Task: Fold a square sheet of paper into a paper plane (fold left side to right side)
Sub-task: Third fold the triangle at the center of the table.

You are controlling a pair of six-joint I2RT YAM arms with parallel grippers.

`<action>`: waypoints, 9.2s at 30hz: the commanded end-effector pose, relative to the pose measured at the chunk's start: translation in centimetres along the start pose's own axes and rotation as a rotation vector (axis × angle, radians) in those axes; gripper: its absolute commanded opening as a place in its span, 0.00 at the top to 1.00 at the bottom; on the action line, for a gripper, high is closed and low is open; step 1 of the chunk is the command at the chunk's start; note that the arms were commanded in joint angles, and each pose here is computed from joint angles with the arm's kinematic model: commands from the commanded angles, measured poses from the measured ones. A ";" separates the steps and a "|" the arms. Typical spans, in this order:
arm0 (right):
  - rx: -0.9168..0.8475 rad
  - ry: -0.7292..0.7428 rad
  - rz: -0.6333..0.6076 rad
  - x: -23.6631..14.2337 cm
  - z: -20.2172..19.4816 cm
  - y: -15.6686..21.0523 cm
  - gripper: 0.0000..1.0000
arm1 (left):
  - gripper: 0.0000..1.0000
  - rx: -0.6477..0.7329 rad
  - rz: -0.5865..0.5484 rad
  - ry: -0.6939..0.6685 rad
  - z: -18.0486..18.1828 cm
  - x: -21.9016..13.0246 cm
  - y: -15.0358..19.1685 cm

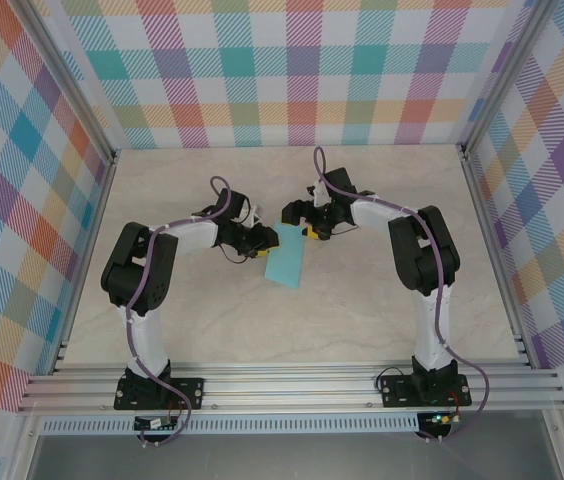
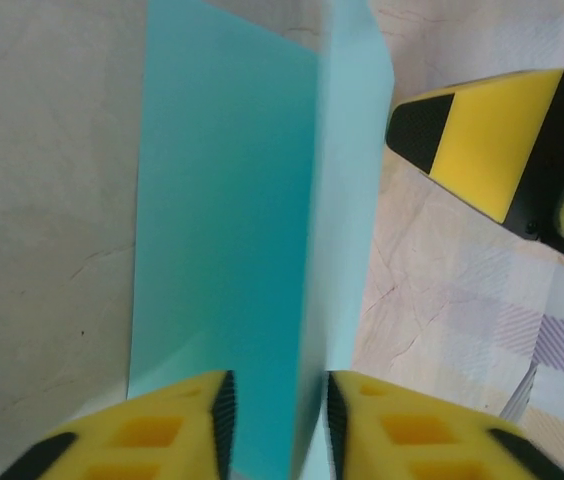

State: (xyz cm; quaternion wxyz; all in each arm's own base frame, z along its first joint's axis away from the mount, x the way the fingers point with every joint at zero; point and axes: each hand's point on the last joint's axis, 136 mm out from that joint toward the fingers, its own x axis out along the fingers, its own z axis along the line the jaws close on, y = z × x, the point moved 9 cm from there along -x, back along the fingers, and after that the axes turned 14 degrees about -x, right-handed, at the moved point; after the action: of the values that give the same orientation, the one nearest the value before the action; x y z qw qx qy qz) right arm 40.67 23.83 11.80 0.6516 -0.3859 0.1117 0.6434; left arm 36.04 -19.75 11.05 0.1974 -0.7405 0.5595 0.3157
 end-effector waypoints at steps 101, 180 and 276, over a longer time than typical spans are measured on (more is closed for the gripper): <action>-1.209 0.452 0.017 3.1 12.4 16.7 1.00 | 0.79 -0.037 0.035 -0.163 0.2 -0.7 1.7; -0.636 0.277 0.061 2.0 5.6 11.5 1.00 | 0.75 0.124 0.179 -0.288 -0.5 4.5 -1.7; -0.590 0.340 0.067 2.3 4.3 11.3 1.00 | 0.79 0.119 0.188 -0.309 0.1 5.2 -1.3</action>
State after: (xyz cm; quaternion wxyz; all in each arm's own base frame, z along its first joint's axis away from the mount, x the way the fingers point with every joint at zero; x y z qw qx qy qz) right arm 28.61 26.76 9.56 0.4600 -0.6608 0.0326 0.5922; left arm 39.61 -22.43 9.79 0.2917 -0.6479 0.5980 0.3710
